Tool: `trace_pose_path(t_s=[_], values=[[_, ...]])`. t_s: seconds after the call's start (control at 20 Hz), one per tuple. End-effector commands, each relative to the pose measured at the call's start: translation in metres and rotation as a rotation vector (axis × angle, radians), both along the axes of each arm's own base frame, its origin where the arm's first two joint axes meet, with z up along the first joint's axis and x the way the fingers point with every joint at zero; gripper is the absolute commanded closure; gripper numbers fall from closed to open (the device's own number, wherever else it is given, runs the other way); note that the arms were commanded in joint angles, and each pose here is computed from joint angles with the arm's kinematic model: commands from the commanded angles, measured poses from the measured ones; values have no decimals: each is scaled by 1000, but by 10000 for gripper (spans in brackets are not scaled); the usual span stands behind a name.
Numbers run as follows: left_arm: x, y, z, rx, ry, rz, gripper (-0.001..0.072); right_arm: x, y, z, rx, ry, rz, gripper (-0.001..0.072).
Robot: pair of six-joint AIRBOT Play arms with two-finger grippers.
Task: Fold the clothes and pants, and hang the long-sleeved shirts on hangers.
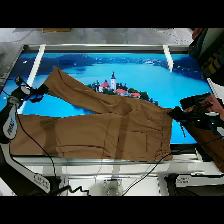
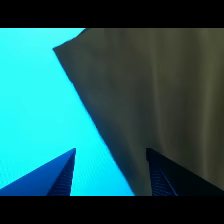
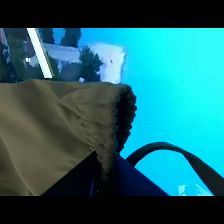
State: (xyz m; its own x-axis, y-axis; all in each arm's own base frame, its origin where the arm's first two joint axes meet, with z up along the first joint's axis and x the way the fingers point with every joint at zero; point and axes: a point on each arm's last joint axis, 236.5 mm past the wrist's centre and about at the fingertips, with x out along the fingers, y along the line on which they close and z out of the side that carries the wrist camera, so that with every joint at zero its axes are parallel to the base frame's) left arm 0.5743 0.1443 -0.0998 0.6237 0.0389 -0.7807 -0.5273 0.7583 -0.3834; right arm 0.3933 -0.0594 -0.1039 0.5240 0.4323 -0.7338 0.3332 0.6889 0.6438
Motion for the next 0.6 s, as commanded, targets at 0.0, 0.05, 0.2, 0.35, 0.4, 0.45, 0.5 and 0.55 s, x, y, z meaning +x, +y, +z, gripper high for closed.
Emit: trace_pose_path(t_s=[0.0,0.05,0.2,0.35,0.4,0.45,0.5,0.55], values=[[17,-3,-12,31,-37,5,229,0,1,0,1,0,2,615],[25,-5,-10,23,-56,14,266,0,1,0,2,0,1,615],[49,-2,12,55,-150,20,633,0,1,1,3,-1,0,616],[61,1,38,116,-175,-26,683,4,-2,7,-9,-19,-1,622],[61,1,49,150,-165,-63,684,8,-4,12,-16,-31,1,686],[62,2,62,183,-161,-91,684,13,-7,17,-24,-46,0,683],[62,4,80,214,-162,-114,684,19,-11,24,-36,-66,0,683],[62,6,101,243,-167,-128,684,25,-14,32,-48,-86,0,684]])
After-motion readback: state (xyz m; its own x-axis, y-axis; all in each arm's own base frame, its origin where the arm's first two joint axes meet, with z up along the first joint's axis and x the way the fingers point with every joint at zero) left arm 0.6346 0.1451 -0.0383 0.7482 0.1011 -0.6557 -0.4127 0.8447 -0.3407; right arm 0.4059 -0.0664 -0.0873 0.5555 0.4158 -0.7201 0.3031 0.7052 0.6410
